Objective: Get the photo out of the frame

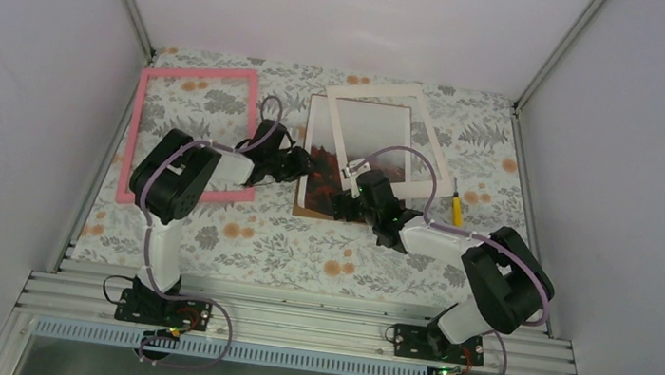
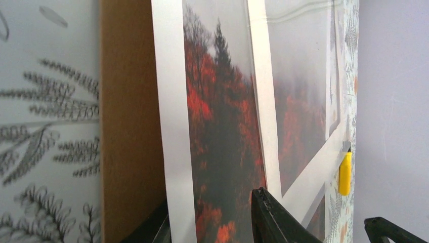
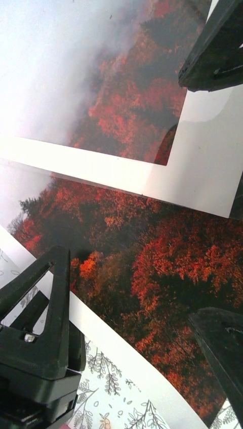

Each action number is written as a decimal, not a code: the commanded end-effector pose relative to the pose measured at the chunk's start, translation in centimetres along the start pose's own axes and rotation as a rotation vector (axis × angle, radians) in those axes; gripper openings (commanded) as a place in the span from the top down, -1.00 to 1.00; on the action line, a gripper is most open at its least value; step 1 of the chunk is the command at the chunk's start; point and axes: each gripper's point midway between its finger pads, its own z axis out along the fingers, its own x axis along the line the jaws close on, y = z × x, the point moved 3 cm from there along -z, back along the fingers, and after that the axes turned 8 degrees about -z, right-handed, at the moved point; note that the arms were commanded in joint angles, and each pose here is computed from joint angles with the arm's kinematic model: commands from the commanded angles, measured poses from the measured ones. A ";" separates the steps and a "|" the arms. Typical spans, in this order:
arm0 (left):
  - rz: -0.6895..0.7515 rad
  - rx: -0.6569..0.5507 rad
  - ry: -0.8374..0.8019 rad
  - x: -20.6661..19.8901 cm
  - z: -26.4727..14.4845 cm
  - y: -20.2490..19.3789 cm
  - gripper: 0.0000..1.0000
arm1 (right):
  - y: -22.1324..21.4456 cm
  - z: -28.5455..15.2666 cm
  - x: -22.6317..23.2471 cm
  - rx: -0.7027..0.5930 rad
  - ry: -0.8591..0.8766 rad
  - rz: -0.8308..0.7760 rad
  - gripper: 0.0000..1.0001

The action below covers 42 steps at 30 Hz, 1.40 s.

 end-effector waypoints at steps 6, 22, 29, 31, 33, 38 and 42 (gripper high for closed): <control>0.033 0.039 0.034 1.5 1.9 2.0 0.35 | 1.1 -0.5 -0.7 -0.055 -0.064 0.016 -0.94; 0.067 0.056 0.045 2.3 2.3 2.7 0.79 | 0.8 -0.1 -0.8 -0.038 -0.072 0.011 -0.93; 0.082 0.045 0.039 2.0 0.7 2.2 0.95 | 0.7 -0.1 -0.9 -0.032 -0.081 0.008 -0.93; 0.089 0.039 0.041 1.8 0.0 2.1 0.95 | 0.7 0.0 -0.9 -0.032 -0.083 0.009 -0.93; 0.096 0.026 0.051 1.5 -0.9 2.2 0.95 | 0.7 0.0 -1.0 -0.031 -0.086 0.009 -0.93; 0.133 -0.022 0.115 0.9 -3.2 2.3 0.95 | 0.8 -0.1 -0.9 -0.032 -0.085 0.012 -0.93; 0.165 -0.074 0.172 0.4 -5.3 2.5 0.95 | 0.9 -0.2 -0.9 -0.035 -0.081 0.014 -0.93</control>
